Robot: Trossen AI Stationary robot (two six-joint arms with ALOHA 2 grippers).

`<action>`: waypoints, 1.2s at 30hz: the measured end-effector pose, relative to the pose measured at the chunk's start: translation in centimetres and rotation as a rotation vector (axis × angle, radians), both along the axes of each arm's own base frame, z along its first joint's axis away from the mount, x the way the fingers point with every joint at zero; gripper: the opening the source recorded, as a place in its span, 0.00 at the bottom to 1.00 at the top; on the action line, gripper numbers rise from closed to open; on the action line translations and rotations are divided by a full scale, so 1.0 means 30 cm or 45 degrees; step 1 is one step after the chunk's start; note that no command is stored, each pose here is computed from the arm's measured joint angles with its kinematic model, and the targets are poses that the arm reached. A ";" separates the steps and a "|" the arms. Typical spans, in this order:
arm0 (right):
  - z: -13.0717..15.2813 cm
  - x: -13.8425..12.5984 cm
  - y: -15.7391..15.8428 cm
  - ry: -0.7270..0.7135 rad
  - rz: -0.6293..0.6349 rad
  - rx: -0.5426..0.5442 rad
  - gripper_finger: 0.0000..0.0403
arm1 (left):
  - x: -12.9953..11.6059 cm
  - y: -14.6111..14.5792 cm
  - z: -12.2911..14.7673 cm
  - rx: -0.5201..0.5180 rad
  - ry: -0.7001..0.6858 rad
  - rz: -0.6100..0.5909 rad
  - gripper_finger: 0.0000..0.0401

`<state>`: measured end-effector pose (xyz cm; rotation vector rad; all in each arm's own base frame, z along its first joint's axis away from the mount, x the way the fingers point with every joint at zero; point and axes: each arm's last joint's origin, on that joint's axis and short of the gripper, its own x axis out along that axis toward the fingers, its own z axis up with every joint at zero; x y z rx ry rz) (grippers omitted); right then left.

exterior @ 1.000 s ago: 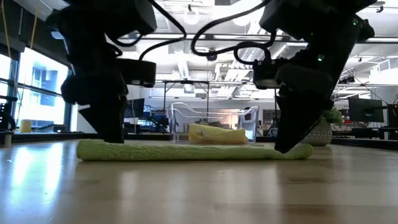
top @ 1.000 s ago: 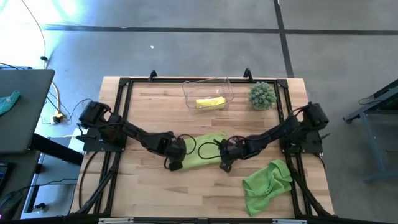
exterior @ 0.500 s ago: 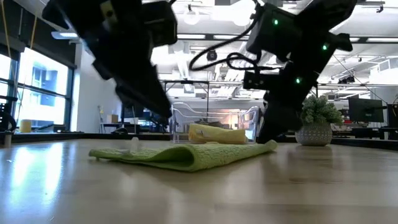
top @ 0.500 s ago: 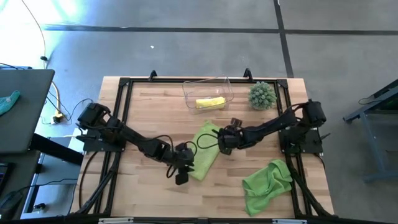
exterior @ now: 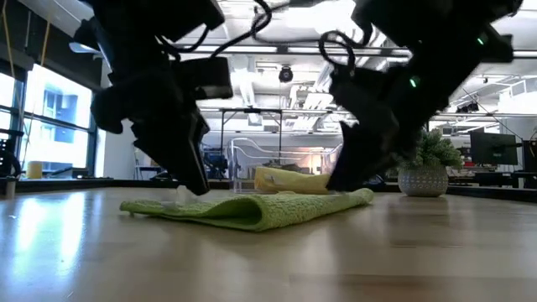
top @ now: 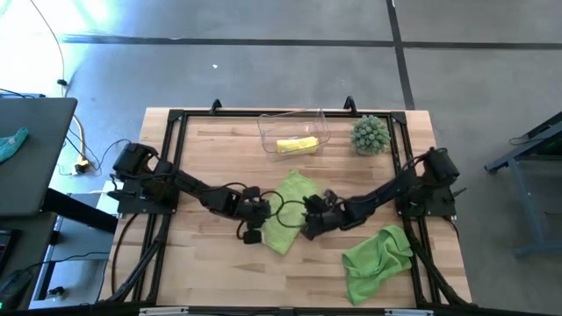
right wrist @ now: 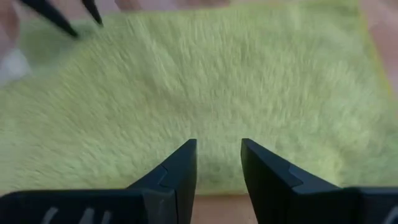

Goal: Roll microfiber towels into tight, uniform cylinder then place into a basket
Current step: Roll the light green microfiber towel

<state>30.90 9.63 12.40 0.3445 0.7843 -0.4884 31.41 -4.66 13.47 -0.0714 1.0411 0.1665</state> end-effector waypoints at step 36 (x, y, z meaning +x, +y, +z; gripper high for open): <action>0.184 -0.153 0.059 0.314 1.064 -0.334 0.30 | 0.063 -0.137 -0.018 0.148 -0.270 -0.493 0.33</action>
